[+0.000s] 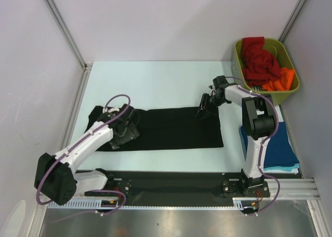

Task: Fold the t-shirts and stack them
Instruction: Fold the tshirt

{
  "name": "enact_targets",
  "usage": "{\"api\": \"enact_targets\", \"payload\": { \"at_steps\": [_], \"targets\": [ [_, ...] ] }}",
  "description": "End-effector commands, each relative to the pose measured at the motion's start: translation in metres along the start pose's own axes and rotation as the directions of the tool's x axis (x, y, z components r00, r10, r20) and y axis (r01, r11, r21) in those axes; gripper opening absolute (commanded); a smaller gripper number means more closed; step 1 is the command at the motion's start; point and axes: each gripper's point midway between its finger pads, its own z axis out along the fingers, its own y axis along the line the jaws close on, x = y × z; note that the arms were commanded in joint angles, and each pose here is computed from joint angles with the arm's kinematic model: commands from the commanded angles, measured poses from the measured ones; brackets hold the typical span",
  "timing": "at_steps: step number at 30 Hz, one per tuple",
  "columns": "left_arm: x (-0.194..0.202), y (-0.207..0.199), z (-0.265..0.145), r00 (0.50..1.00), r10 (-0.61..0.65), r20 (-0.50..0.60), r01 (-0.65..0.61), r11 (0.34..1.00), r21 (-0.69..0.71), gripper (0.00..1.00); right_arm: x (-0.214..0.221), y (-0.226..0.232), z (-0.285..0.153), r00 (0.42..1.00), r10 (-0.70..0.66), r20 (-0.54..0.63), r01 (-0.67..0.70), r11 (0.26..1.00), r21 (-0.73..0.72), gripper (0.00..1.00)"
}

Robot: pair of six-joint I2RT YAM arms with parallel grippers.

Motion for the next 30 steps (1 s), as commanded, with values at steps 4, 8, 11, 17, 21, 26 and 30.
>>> {"api": "enact_targets", "payload": {
  "at_steps": [4,8,11,17,21,26,30],
  "targets": [
    [-0.083,-0.007,-0.032,0.971,0.091,0.223,-0.121,0.985,0.124,0.80,0.005,-0.003,0.007,0.995,-0.099,0.012,0.097,0.986,0.135,0.50],
    [-0.095,0.019,-0.014,0.984,0.059,0.167,-0.081,0.989,0.125,0.82,0.017,0.033,0.004,0.988,-0.152,0.012,0.152,0.987,0.054,0.53],
    [-0.106,0.059,0.001,0.989,-0.042,0.139,0.030,0.995,0.091,0.80,0.051,0.092,0.013,0.975,-0.219,-0.029,0.212,0.966,-0.151,0.58],
    [-0.111,0.081,0.014,0.982,-0.176,0.071,0.169,0.980,0.103,0.68,0.117,0.202,0.039,0.946,-0.323,-0.039,0.267,0.840,-0.472,0.59],
    [-0.100,0.101,0.029,0.932,-0.363,0.004,0.361,0.927,0.101,0.65,0.148,0.238,0.062,0.935,-0.349,-0.067,0.256,0.790,-0.557,0.57],
    [-0.103,0.091,0.035,0.911,-0.413,-0.003,0.404,0.890,0.213,0.63,0.152,0.211,0.076,0.927,-0.374,-0.031,0.337,0.867,-0.366,0.60],
    [-0.109,0.099,0.031,0.916,-0.402,0.018,0.392,0.902,0.182,0.67,0.122,0.137,0.071,0.950,-0.311,-0.001,0.307,0.940,-0.147,0.61]
  ]
}}
